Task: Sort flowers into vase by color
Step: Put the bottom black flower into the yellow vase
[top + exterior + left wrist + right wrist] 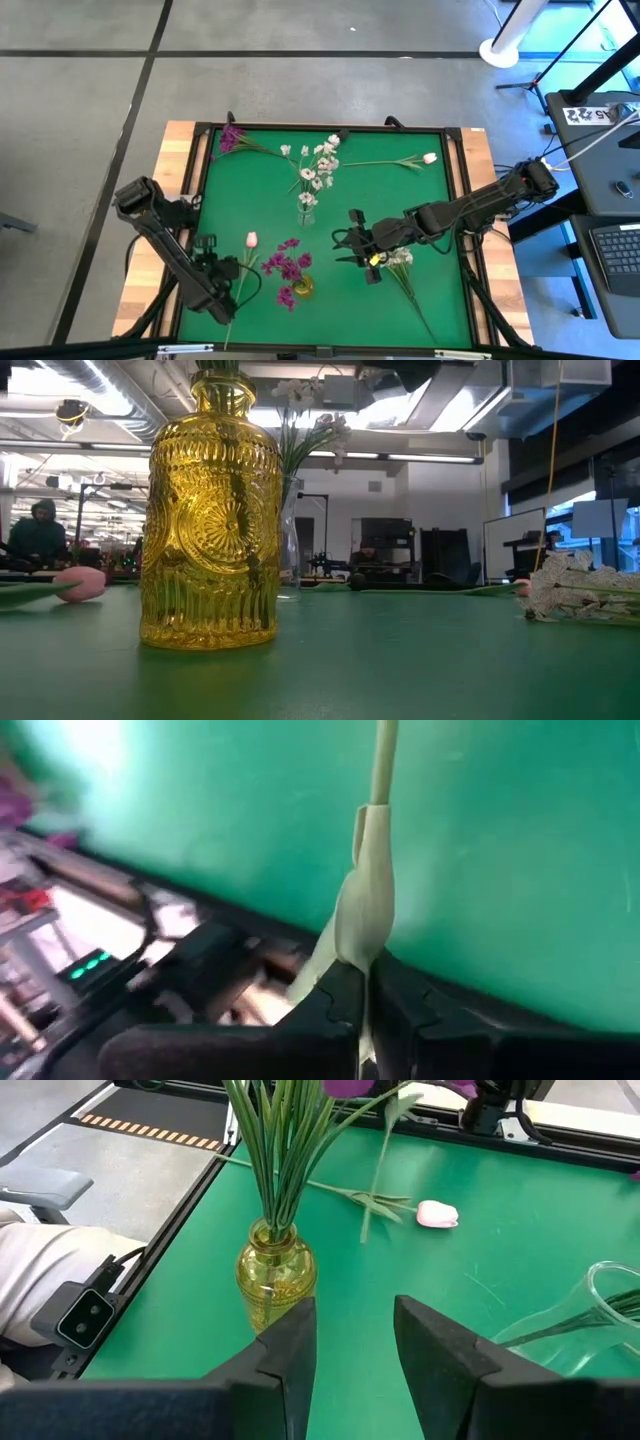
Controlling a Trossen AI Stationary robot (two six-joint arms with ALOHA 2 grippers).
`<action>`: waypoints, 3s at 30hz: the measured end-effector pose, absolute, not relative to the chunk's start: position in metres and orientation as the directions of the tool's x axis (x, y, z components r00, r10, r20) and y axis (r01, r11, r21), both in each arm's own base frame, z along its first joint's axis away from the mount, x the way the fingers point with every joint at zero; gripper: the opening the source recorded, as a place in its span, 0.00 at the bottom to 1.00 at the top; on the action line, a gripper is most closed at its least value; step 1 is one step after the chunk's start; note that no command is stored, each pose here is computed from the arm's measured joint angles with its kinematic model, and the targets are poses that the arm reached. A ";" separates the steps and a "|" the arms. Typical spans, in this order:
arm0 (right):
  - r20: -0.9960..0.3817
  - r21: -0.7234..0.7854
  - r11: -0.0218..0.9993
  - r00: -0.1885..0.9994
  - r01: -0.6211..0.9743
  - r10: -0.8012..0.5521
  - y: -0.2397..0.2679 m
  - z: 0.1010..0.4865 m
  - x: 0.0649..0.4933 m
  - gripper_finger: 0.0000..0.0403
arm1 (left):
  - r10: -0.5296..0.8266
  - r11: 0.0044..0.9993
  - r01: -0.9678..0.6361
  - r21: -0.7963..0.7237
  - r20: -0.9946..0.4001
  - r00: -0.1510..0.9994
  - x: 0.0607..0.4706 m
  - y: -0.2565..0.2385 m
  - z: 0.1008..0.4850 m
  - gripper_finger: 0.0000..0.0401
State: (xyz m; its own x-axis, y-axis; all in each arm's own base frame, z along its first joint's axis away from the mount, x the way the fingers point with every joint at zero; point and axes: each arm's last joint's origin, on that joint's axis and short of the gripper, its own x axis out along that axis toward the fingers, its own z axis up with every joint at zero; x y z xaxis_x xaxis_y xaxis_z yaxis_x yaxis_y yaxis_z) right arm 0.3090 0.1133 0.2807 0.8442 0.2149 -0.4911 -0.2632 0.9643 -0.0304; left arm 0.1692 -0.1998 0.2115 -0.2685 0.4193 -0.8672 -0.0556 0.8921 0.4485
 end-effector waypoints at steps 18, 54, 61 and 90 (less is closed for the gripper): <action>-0.397 -0.111 0.976 0.909 -0.187 0.129 0.104 0.311 0.292 0.34 | 0.380 0.895 -0.348 0.281 -0.887 0.262 0.183 -0.180 0.306 0.01; 0.139 0.109 0.987 0.985 -0.122 0.106 0.048 0.366 0.310 0.34 | 0.742 0.663 -0.493 0.564 -0.408 0.532 0.224 -0.091 0.369 0.01; 0.094 -0.309 0.950 0.993 -0.035 0.067 0.035 0.362 0.312 0.34 | 0.590 0.808 -0.423 0.411 -0.582 0.560 0.232 -0.095 0.366 0.00; -0.202 -0.902 0.429 0.932 -0.056 -0.302 0.151 0.361 0.385 0.34 | 0.306 0.915 -0.376 0.144 -0.856 0.418 0.236 -0.076 0.358 0.00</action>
